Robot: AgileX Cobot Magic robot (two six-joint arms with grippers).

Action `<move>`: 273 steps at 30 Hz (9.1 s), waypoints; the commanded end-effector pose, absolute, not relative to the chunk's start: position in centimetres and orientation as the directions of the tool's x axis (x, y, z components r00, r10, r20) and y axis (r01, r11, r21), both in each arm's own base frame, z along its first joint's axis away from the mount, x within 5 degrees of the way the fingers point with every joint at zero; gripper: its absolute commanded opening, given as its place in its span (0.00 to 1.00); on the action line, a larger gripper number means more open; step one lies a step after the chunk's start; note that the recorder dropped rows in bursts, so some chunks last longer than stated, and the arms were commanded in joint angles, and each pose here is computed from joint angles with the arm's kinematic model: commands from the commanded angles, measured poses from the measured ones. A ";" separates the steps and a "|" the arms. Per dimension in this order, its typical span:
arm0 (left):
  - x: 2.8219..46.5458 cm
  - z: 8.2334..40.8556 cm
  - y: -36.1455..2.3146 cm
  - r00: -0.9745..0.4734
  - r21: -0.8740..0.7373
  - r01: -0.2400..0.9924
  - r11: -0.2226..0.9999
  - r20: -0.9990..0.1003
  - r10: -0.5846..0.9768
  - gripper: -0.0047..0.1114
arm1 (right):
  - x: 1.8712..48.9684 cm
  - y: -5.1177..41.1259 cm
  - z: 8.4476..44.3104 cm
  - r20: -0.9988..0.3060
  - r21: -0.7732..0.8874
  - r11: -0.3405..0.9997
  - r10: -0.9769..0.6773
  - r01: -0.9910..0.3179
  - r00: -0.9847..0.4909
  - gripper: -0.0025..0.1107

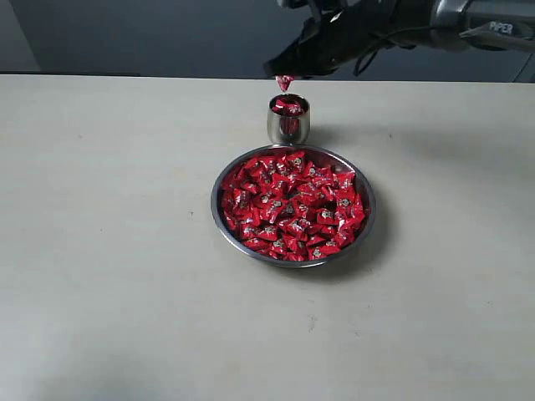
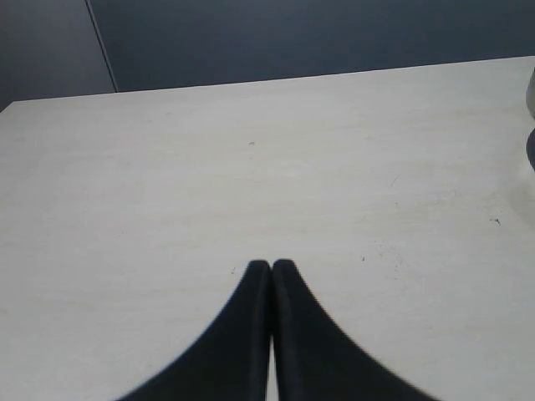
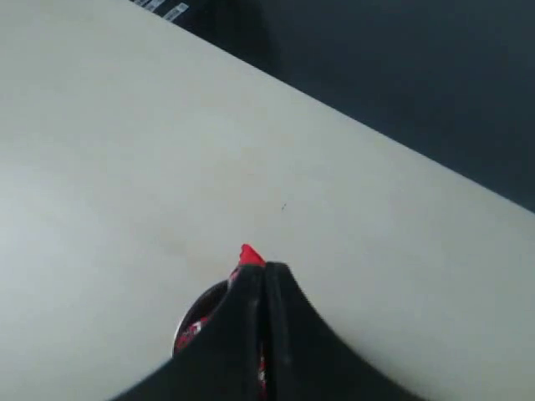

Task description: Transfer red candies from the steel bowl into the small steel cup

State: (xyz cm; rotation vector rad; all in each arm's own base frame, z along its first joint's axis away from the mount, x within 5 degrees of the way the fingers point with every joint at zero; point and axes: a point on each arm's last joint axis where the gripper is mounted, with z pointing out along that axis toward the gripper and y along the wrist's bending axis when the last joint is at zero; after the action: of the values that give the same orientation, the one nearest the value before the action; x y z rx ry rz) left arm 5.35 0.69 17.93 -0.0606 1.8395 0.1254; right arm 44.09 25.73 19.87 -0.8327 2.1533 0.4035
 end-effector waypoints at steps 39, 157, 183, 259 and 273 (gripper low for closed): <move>5.3 18.3 0.7 -0.252 0.055 -0.103 0.993 -0.967 0.028 0.04 | 42.4 23.8 23.3 -0.666 0.094 0.729 -0.460 -0.678 -0.587 0.33; 5.3 18.3 0.7 -0.250 0.055 -0.103 0.993 -0.968 0.028 0.04 | 44.0 26.3 15.8 -0.653 -0.006 0.727 -0.523 -0.686 -0.548 0.03; 5.3 18.3 0.7 -0.252 0.055 -0.103 0.993 -0.967 0.028 0.04 | 43.9 26.3 15.8 -0.651 -0.008 0.726 -0.526 -0.688 -0.548 0.44; 5.3 18.3 0.7 -0.252 0.055 -0.103 0.993 -0.967 0.028 0.04 | 5.3 4.1 37.3 -0.912 -0.017 0.803 -0.256 -0.595 -0.319 0.01; 5.3 18.3 0.7 -0.252 0.055 -0.103 0.993 -0.967 0.028 0.04 | 2.8 3.0 33.7 -0.979 0.040 0.802 -0.087 -0.596 -0.182 0.01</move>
State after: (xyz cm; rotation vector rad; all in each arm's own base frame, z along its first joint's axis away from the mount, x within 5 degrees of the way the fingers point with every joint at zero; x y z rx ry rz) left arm 5.35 0.69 17.93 -0.0606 1.8395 0.1254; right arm 2.93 2.80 33.89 -0.5570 1.7156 0.4498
